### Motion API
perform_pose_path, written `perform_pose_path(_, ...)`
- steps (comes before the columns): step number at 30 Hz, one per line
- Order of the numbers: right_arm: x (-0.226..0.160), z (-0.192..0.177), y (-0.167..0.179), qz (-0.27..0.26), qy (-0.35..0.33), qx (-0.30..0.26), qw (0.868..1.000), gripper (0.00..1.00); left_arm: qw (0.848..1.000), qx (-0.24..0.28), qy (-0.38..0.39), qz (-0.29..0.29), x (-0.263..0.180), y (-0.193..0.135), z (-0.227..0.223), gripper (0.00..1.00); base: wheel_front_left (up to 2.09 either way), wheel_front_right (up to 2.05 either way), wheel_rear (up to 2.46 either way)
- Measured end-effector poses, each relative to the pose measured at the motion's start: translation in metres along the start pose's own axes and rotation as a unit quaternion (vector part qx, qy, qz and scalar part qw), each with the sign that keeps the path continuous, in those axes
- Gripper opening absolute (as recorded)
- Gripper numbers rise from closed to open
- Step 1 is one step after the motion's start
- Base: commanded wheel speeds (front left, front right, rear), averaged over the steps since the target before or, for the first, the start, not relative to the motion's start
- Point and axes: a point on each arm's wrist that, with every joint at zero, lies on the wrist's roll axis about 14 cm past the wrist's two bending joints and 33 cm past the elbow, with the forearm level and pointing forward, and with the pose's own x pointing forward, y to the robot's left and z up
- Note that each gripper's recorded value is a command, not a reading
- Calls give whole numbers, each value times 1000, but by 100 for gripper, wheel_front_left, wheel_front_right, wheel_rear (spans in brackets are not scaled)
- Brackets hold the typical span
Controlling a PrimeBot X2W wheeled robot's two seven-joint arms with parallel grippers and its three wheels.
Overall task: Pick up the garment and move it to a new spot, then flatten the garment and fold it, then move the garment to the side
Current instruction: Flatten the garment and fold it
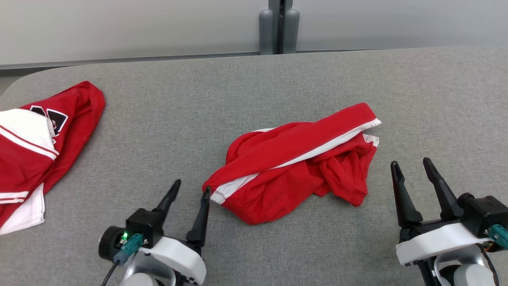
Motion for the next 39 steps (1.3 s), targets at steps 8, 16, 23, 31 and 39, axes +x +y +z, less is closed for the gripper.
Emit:
perform_pose_path(8, 3, -8, 0, 0, 10, 7, 1000, 100, 991, -68, 104, -56, 0, -38, -41, 100, 0, 0, 0)
perform_pose_path(16, 3, -13, -5, -7, 16, 11, 1000, 100, 990, -83, 94, -68, 10, -44, -35, 0, 0, 0, 0)
perform_pose_path(23, 5, -15, -13, -15, 19, 11, 1000, 100, 992, -76, 75, -65, 12, -38, -26, 0, 0, 0, 0)
perform_pose_path(31, 21, -18, -40, -35, 25, -6, 999, 100, 994, -71, 52, -61, 17, -34, -16, 0, 0, 0, 0)
perform_pose_path(39, 66, -39, -42, -18, 58, 1, 998, 100, 995, -67, 46, -57, 27, -26, -18, 0, 0, 0, 0)
